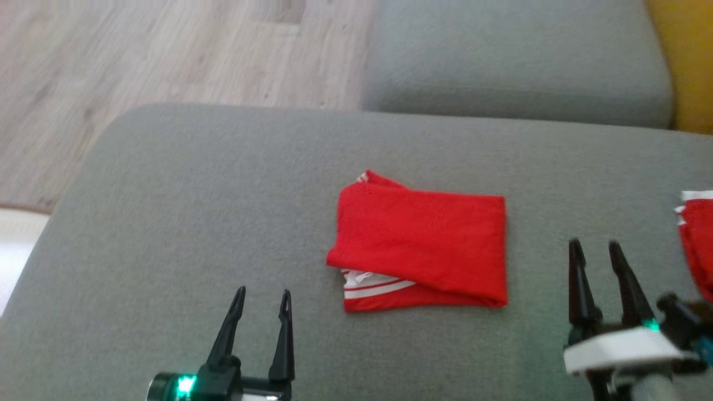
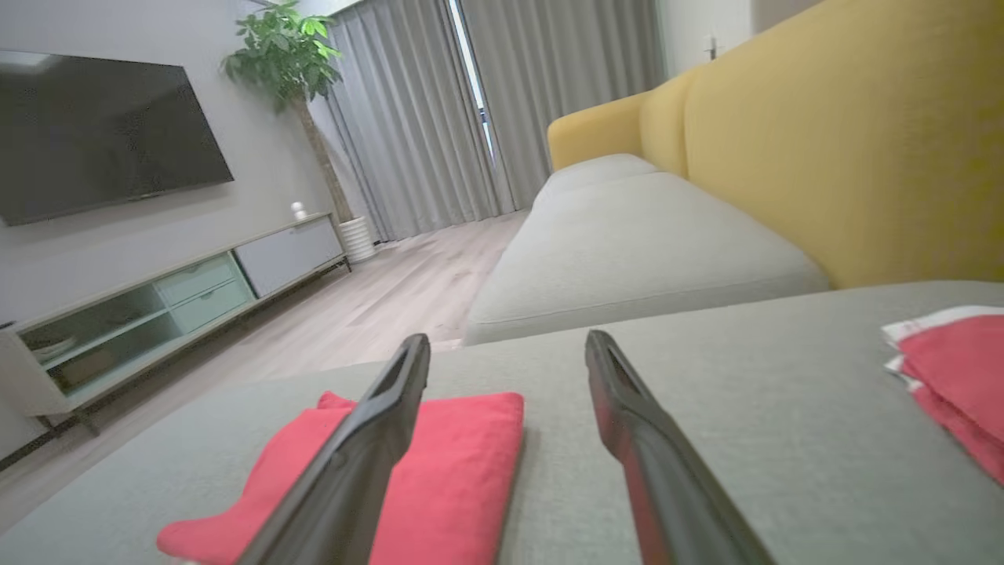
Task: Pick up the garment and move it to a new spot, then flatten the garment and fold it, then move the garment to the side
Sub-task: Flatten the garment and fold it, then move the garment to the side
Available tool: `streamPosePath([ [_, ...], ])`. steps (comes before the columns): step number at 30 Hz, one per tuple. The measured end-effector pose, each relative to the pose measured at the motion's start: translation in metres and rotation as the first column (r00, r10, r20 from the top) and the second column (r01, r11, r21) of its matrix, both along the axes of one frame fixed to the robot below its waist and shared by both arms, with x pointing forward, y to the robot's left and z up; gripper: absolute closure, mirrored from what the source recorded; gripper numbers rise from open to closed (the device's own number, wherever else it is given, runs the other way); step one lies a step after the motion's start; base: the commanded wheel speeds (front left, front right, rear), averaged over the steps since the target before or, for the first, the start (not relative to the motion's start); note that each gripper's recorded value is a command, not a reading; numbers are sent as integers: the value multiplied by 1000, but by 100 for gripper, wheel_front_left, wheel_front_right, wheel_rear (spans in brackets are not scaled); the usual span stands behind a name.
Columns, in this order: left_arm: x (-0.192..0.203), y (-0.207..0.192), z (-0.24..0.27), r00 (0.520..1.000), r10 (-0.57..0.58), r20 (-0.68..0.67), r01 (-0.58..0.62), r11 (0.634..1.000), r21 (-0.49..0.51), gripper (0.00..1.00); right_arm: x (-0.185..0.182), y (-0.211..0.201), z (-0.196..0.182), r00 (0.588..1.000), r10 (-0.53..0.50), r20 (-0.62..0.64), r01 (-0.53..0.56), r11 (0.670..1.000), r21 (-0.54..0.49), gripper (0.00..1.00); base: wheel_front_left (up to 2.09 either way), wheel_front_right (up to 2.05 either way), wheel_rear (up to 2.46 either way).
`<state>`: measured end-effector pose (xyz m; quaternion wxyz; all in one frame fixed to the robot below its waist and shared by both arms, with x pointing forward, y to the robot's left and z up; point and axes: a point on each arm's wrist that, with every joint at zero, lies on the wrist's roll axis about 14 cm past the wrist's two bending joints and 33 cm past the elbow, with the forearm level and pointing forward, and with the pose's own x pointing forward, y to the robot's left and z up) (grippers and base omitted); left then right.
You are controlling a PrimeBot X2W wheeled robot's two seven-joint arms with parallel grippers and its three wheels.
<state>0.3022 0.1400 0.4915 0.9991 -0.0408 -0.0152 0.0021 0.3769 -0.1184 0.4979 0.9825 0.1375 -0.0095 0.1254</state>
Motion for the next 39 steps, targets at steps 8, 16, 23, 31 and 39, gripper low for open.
streamPosePath([
  [8,-14,-9,-3,1000,-31,-2,31,1000,-2,0,-53,-17,-33,994,-65,-90,63,998,-27,0,0,0,0],
  [16,-17,-12,-3,999,-46,4,46,999,5,0,-55,-17,-27,995,-70,-69,69,997,-26,0,0,0,0],
  [23,-20,-10,-4,999,-43,4,43,999,15,0,-54,-18,-25,995,-74,-62,73,997,-26,0,0,0,0],
  [31,-23,-9,-11,999,-44,-18,44,999,13,0,-54,-17,-27,995,-71,-70,69,997,-27,0,0,0,0],
  [39,-21,-10,-19,997,-48,-52,49,999,21,0,-56,-9,-51,988,-47,-149,42,998,-35,0,0,0,0],
])
